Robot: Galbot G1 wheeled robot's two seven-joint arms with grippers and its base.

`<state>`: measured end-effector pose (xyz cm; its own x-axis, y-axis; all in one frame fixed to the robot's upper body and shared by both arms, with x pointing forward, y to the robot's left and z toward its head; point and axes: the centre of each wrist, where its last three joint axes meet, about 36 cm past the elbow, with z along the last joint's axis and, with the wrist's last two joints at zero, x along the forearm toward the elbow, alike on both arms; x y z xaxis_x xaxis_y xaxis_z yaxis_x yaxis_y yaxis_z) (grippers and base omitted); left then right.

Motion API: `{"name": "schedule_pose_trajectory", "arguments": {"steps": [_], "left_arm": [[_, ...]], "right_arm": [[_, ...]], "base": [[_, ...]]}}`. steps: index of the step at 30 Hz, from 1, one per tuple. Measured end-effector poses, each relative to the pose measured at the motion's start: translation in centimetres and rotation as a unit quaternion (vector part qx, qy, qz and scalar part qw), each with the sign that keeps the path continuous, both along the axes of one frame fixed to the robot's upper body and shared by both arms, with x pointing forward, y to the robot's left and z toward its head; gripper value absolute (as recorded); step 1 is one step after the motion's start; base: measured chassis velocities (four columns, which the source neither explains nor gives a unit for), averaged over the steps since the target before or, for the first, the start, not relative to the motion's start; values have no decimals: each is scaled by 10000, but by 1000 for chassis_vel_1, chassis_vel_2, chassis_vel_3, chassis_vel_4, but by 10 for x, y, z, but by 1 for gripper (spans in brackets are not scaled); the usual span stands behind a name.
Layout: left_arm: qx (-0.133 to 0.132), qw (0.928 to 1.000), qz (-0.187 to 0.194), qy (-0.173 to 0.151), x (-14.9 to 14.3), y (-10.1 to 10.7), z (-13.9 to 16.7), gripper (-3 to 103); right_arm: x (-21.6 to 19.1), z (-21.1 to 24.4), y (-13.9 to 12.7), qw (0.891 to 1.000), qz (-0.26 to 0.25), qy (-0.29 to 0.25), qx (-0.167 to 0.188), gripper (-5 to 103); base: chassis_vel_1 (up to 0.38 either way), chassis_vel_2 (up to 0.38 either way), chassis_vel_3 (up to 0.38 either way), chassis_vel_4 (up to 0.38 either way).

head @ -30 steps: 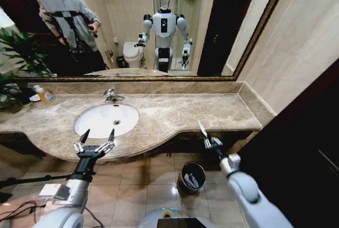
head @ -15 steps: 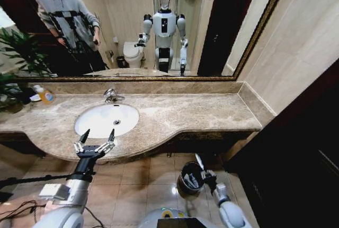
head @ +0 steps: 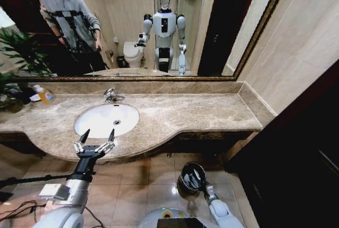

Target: Pick up the trash from the sink and place it in the trash bin.

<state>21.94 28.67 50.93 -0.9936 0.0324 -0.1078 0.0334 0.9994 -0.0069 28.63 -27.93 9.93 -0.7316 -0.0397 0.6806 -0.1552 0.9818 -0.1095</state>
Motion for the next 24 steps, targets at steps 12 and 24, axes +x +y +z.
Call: {"name": "schedule_pose_trajectory", "arguments": {"steps": [12,24], "left_arm": [[0,10000,0,0,0,0,0,100],[0,10000,0,1,0,0,0,100]], "right_arm": [[-7,16,-17,9993,-106,-360,32,65],[-8,176,-30,9703,-1066,-2059,688,96]], "base": [[0,0,0,0],[0,0,0,0]]}}
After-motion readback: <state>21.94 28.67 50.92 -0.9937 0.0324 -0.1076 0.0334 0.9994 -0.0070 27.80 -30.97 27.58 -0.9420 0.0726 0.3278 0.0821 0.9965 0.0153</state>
